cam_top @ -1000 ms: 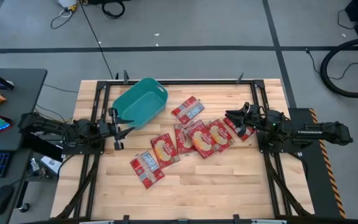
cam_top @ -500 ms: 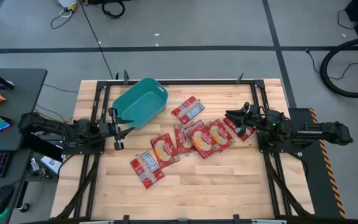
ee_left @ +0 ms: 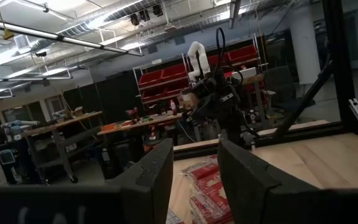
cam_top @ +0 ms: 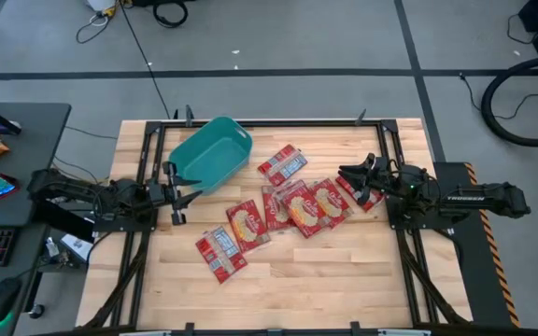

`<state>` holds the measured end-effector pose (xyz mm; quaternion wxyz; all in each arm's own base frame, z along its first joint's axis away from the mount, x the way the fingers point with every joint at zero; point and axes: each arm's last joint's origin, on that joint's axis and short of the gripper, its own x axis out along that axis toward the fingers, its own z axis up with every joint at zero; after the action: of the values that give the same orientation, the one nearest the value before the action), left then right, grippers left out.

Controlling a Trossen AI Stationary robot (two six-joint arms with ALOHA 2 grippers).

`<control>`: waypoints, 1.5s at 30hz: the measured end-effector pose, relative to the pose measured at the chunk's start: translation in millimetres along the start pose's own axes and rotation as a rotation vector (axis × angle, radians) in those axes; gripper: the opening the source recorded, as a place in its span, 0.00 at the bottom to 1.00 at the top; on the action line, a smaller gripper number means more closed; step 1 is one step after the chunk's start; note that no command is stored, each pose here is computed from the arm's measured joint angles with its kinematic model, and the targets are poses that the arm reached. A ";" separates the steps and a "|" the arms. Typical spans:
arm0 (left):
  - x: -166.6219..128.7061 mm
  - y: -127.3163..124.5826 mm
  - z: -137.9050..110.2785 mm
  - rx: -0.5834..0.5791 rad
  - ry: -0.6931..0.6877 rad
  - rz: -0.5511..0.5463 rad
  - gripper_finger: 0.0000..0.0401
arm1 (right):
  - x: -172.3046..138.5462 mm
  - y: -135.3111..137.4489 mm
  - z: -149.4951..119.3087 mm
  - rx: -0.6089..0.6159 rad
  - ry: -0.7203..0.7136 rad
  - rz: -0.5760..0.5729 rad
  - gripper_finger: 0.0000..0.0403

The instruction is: Sort popcorn bags into baskets

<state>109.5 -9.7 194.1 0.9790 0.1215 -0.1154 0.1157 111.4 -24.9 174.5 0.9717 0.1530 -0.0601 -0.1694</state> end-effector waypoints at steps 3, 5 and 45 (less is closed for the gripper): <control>0.0 0.0 0.1 0.000 0.000 0.000 0.33 | 0.0 0.0 0.0 0.000 0.000 0.000 0.24; 0.0 0.0 0.0 0.000 0.000 0.000 0.33 | 0.0 0.0 -0.1 0.000 0.001 0.000 0.24; 0.0 -0.3 1.2 -0.372 -0.012 -0.017 0.33 | 0.0 0.0 0.0 0.000 0.000 0.000 0.24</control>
<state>109.4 -10.3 195.1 0.9849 -0.0601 -0.1396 0.0831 111.4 -24.9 174.4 0.9718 0.1529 -0.0601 -0.1693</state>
